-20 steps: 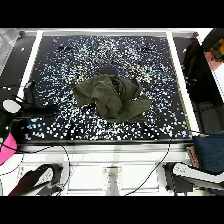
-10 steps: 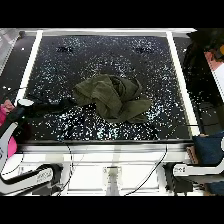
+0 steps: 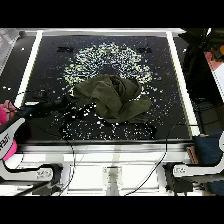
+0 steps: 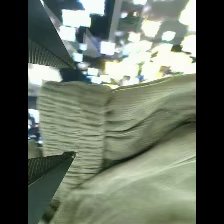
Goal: Fold the clothes and pants, and hang the long-sleeved shirts on hangers.
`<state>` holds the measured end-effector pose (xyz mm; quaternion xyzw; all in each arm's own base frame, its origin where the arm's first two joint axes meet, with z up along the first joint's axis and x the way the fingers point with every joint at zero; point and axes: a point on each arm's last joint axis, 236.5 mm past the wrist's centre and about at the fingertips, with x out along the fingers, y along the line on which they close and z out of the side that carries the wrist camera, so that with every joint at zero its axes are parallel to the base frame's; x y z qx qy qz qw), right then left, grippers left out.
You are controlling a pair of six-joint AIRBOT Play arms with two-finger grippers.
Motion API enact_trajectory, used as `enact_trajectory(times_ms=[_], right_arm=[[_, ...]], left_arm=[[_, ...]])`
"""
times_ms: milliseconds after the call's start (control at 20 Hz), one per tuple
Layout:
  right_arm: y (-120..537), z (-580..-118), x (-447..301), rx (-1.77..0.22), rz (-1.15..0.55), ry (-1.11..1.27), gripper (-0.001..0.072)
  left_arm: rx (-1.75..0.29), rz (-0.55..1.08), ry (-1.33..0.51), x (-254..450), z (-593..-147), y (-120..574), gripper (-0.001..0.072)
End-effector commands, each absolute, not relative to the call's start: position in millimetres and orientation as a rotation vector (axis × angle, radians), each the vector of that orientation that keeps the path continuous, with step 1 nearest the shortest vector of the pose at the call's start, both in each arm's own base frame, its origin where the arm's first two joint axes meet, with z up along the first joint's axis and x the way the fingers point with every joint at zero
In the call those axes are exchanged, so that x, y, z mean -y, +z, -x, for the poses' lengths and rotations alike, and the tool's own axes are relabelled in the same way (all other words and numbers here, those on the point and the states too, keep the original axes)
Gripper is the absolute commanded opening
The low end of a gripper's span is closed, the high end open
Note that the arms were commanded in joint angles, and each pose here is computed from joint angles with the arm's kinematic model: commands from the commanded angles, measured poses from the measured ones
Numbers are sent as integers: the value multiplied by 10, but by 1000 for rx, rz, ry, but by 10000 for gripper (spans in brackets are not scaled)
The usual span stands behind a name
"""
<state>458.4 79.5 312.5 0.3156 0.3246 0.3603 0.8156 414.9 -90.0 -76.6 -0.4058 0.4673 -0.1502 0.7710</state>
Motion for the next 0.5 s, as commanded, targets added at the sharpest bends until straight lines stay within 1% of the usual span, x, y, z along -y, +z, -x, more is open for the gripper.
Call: enact_trajectory(times_ms=[0, 150, 250, 400, 450], right_arm=[[3124, -4585, -805, -692, -670, 770, 511], [3123, -4583, -806, -693, -670, 771, 510], [3124, -4585, -805, -692, -670, 770, 510], [3129, -4592, -802, -689, -672, 768, 508], [3124, -4593, -799, -689, -669, 767, 506]], left_arm=[[-998, 873, -341, 961, -4280, -749, 531], [-1037, 883, -362, 1108, -4289, -846, 531], [-1080, 933, -339, 1137, -4248, -958, 531], [-1098, 947, -331, 1146, -4231, -1038, 530], [-1099, 949, -337, 1156, -4228, -1027, 429]])
